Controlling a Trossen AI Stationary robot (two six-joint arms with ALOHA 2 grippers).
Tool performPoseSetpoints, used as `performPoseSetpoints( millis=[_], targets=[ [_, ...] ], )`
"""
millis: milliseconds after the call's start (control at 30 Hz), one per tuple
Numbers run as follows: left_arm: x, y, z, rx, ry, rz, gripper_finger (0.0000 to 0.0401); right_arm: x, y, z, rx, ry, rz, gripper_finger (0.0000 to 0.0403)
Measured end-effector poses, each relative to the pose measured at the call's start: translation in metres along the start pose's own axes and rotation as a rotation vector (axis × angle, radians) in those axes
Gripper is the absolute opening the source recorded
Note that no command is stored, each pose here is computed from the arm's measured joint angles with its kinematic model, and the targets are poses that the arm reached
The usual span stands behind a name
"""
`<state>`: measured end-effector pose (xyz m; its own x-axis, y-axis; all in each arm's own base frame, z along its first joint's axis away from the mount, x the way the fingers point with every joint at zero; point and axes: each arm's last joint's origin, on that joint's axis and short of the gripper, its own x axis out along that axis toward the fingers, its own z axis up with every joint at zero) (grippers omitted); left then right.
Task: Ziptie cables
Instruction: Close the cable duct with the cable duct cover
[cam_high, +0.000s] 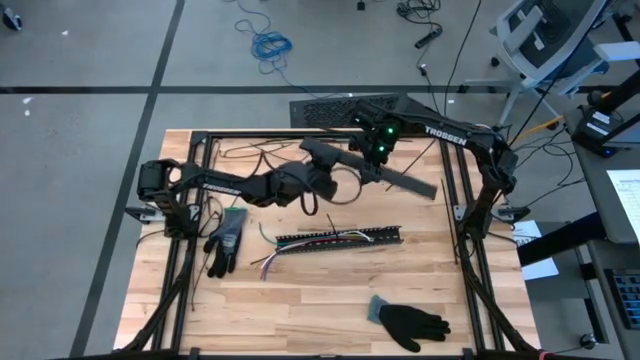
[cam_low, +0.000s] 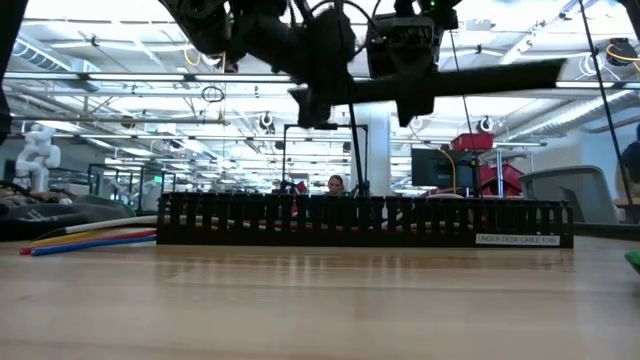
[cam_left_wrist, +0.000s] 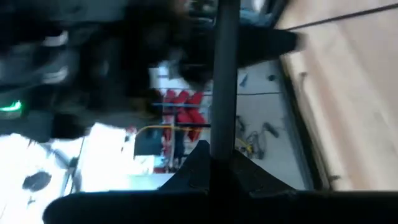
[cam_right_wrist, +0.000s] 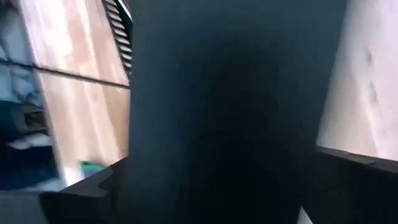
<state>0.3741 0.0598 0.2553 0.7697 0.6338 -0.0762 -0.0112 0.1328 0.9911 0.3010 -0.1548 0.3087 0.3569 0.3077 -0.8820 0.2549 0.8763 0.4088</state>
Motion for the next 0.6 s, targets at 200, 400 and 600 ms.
performPoseSetpoints(
  millis=[200, 400, 600],
  targets=[
    [0.004, 0.009, -0.003, -0.055, 0.012, 0.05, 0.0015, -0.001, -0.003, 0.001, -0.057, 0.0, -0.092, 0.0306],
    [0.008, 0.01, -0.006, -0.058, -0.013, 0.019, 0.0015, -0.002, -0.003, 0.002, -0.063, -0.011, -0.088, 0.0306],
    [0.006, 0.0, -0.003, -0.096, -0.034, -0.089, 0.0015, -0.015, 0.003, 0.007, -0.083, -0.067, -0.053, 0.0305]
  ],
)
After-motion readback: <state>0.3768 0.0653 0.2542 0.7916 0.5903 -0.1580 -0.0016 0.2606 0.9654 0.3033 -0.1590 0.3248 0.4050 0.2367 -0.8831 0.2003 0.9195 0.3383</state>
